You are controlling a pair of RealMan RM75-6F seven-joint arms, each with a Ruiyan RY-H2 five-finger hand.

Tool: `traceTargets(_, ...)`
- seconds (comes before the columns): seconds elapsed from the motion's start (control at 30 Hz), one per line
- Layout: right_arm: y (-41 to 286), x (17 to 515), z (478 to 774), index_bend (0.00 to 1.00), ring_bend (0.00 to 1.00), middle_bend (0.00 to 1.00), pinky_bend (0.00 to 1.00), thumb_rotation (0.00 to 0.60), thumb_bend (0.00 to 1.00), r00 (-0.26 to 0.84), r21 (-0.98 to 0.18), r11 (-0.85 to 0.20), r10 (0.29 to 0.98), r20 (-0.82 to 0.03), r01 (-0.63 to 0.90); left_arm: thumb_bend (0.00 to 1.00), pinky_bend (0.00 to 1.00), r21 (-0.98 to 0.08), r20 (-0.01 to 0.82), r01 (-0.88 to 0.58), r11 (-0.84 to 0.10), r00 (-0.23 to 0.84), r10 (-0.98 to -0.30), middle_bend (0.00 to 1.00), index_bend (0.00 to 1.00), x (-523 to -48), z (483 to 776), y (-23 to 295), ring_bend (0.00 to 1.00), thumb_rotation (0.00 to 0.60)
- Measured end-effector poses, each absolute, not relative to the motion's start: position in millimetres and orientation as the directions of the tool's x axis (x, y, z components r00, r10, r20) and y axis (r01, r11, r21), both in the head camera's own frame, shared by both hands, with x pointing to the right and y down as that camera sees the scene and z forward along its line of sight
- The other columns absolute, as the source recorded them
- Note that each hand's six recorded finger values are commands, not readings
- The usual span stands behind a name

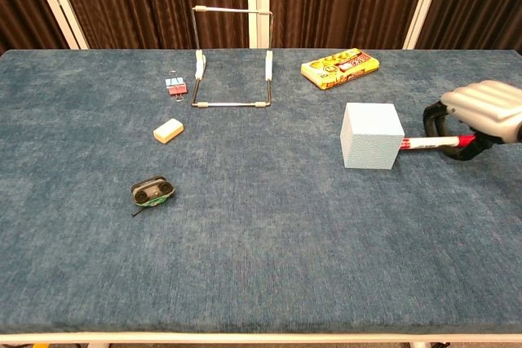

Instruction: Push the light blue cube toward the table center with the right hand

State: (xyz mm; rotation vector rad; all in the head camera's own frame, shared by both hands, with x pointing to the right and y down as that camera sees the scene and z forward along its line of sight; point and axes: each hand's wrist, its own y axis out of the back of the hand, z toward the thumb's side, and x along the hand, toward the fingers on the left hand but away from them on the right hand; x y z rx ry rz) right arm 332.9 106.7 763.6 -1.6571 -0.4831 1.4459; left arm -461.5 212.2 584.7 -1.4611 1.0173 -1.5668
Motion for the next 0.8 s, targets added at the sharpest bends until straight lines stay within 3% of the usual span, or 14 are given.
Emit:
traceTargets(0.47, 109, 338, 741, 0.69, 0.30, 0.67, 0.39, 0.600, 0.48, 0.264, -0.792, -0.559, 0.748, -0.609, -0.246, 0.13, 0.14, -0.922, 0.385, 0.010, -0.386, -0.050, -0.921, 0.22, 0.25, -457, 581, 209, 0.13, 0.600)
traceTargets(0.8, 100, 284, 748, 0.70, 0.31, 0.68, 0.38, 0.600, 0.48, 0.296, -0.782, -0.586, 0.725, -0.622, -0.212, 0.13, 0.14, -0.924, 0.381, 0.006, -0.381, -0.057, -0.923, 0.22, 0.25, -462, 579, 213, 0.13, 0.600)
